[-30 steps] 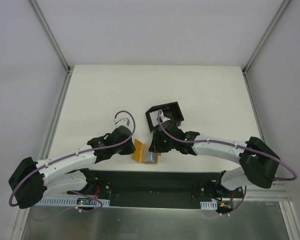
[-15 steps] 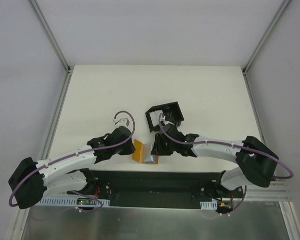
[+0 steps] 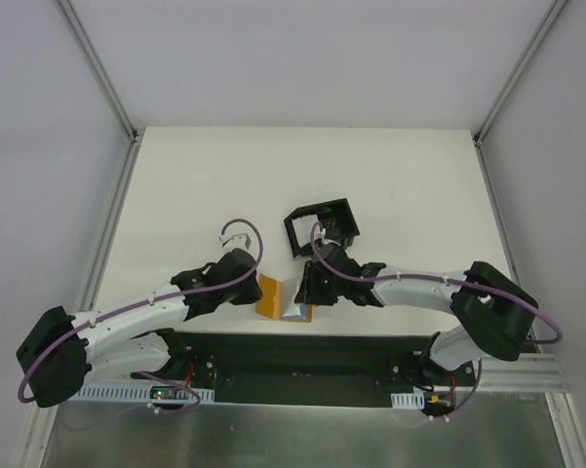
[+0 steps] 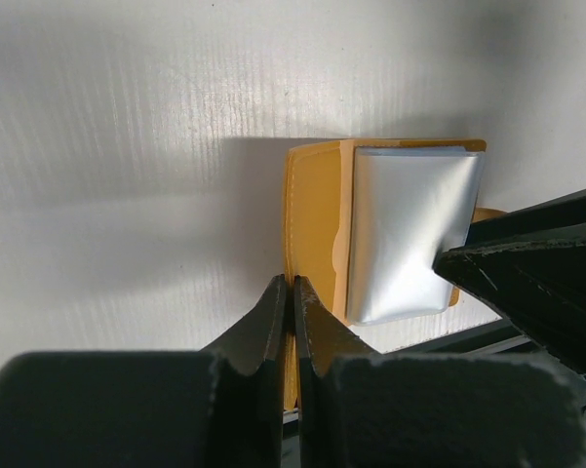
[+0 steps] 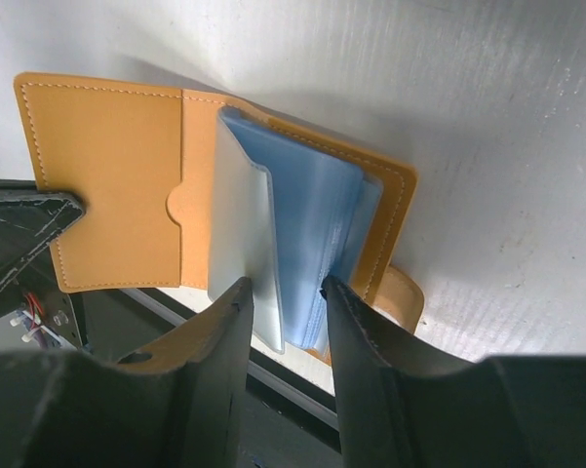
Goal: Put the credit cards into the card holder
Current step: Open the card holder at the center of the board.
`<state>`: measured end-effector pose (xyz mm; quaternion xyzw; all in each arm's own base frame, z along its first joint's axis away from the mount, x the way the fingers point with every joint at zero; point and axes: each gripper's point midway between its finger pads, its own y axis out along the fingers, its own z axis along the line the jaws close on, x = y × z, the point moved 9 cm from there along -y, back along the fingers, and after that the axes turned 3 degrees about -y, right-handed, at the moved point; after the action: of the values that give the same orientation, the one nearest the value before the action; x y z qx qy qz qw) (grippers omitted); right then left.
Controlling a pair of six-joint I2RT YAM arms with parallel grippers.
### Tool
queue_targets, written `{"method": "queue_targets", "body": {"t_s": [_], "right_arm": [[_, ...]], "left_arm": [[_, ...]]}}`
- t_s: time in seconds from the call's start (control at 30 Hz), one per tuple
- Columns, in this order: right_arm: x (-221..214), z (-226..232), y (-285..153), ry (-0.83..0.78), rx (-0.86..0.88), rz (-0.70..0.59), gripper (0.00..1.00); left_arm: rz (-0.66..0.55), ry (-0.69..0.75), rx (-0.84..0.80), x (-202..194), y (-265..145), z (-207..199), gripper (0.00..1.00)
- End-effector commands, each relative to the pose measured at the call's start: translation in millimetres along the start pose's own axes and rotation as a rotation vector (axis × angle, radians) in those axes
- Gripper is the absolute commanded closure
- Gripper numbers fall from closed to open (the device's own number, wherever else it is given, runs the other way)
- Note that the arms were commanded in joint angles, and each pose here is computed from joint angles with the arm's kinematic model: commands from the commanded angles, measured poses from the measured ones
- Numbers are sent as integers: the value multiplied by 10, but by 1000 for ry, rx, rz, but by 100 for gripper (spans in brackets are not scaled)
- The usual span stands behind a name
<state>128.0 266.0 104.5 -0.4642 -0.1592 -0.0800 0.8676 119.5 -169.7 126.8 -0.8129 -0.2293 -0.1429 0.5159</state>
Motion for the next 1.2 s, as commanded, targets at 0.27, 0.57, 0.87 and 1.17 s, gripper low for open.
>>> {"method": "queue_targets", "body": {"t_s": [0.27, 0.57, 0.87, 1.17], "right_arm": [[47, -6, -109, 14, 11, -61, 60], [7, -1, -3, 32, 18, -8, 60], [-28, -15, 118, 90, 52, 50, 58], [81, 195, 80, 77, 257, 1, 57]], "left_arm": [[7, -6, 31, -56, 24, 71, 100], [17, -2, 40, -65, 41, 75, 100], [40, -24, 65, -155, 101, 158, 100], [55, -61, 66, -267, 194, 248, 100]]}}
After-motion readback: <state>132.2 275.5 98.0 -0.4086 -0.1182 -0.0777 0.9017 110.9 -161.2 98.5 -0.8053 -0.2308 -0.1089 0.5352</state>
